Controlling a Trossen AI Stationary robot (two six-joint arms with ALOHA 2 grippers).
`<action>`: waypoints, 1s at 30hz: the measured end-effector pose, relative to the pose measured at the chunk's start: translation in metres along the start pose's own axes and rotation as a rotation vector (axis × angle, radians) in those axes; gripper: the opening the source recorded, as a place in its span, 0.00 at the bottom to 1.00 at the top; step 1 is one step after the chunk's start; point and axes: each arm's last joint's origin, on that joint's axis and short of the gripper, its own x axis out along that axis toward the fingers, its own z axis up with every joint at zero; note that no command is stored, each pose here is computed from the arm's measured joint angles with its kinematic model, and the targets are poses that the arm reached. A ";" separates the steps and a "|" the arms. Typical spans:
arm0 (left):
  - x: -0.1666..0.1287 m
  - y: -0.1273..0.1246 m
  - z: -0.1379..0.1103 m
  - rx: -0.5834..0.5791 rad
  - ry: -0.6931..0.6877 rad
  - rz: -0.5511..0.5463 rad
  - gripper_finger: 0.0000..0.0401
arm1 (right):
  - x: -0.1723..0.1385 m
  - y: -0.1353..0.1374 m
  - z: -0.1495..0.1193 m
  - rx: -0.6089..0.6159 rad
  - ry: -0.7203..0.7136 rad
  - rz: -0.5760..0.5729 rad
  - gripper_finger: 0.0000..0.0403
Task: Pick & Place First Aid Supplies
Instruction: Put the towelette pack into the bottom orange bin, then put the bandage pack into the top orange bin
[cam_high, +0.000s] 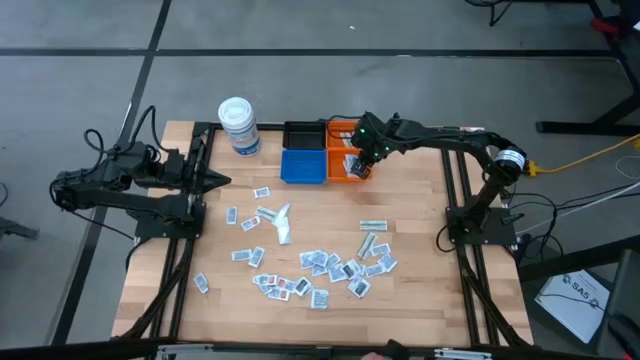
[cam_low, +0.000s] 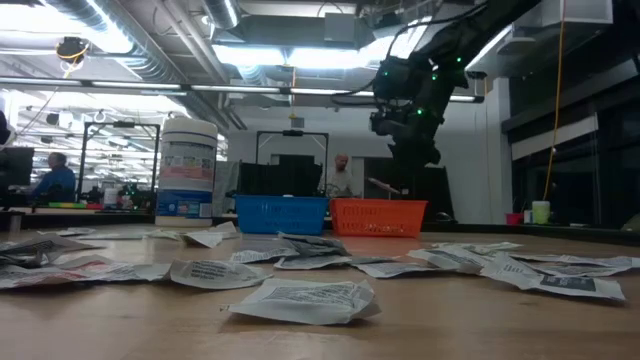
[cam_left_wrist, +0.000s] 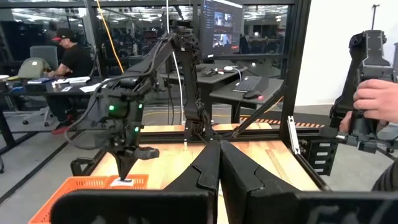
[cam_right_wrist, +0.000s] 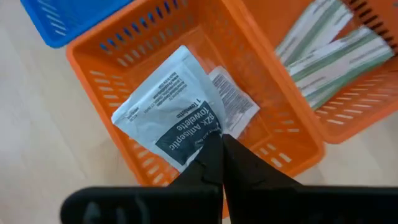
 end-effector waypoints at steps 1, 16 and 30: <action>0.000 0.000 0.000 0.000 -0.001 0.000 0.01 | 0.001 0.000 0.000 -0.010 0.005 0.008 0.00; 0.000 0.000 0.000 0.000 0.000 0.000 0.01 | 0.009 -0.012 -0.001 0.029 0.025 0.032 0.24; 0.000 0.000 0.000 0.000 0.000 0.000 0.01 | -0.023 -0.009 0.002 0.052 -0.062 0.031 0.51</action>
